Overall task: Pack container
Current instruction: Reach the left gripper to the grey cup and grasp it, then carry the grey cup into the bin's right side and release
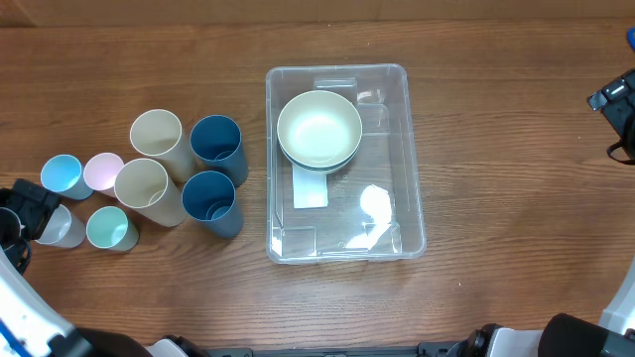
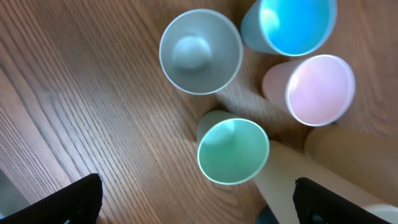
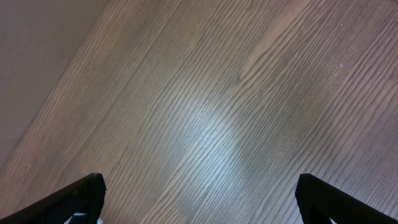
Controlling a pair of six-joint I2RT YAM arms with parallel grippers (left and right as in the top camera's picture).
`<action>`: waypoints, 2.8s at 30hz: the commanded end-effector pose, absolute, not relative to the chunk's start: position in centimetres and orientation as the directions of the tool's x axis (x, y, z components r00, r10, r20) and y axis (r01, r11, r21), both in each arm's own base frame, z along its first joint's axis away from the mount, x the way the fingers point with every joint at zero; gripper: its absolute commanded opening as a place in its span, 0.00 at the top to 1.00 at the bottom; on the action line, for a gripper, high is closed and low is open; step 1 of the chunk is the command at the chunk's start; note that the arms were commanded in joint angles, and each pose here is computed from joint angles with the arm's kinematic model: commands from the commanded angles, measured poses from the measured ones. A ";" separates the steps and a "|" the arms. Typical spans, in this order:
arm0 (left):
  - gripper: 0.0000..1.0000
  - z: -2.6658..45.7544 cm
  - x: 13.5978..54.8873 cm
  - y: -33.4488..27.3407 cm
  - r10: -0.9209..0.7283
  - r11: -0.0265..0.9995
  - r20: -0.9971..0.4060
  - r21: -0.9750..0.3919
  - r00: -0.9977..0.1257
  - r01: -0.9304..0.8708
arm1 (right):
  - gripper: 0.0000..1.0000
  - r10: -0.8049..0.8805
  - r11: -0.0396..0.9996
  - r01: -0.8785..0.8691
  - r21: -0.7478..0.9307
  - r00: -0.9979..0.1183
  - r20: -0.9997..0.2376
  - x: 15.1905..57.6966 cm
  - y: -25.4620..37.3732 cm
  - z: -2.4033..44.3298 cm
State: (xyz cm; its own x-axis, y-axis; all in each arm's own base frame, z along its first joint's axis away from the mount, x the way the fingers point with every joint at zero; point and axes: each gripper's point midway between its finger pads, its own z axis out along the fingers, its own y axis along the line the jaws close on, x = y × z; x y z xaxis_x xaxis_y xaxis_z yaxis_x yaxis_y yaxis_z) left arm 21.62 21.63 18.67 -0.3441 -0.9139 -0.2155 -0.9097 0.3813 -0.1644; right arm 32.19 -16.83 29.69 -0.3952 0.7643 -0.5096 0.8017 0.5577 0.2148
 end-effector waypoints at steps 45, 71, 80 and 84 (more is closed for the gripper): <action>0.96 9.2 20.8 28.8 -0.969 0.198 -0.135 0.083 -0.208 -0.977 | 0.00 0.765 0.557 0.801 0.219 -0.392 -0.511 32.3 -16.8 29.7; 0.96 28.2 31.5 -20.2 0.473 0.791 -0.558 -0.072 -0.682 0.607 | 0.00 0.765 0.557 0.801 0.219 -0.392 -0.511 32.3 -16.8 29.7; 0.96 15.2 35.1 -30.0 0.634 0.686 -0.413 -0.092 -0.654 0.722 | 0.00 0.765 0.557 0.801 0.219 -0.392 -0.511 32.3 -16.8 29.7; 0.93 11.8 35.5 -31.5 0.667 0.676 -0.378 -0.057 -0.642 0.735 | 0.00 0.765 0.557 0.801 0.219 -0.392 -0.511 32.3 -16.8 29.8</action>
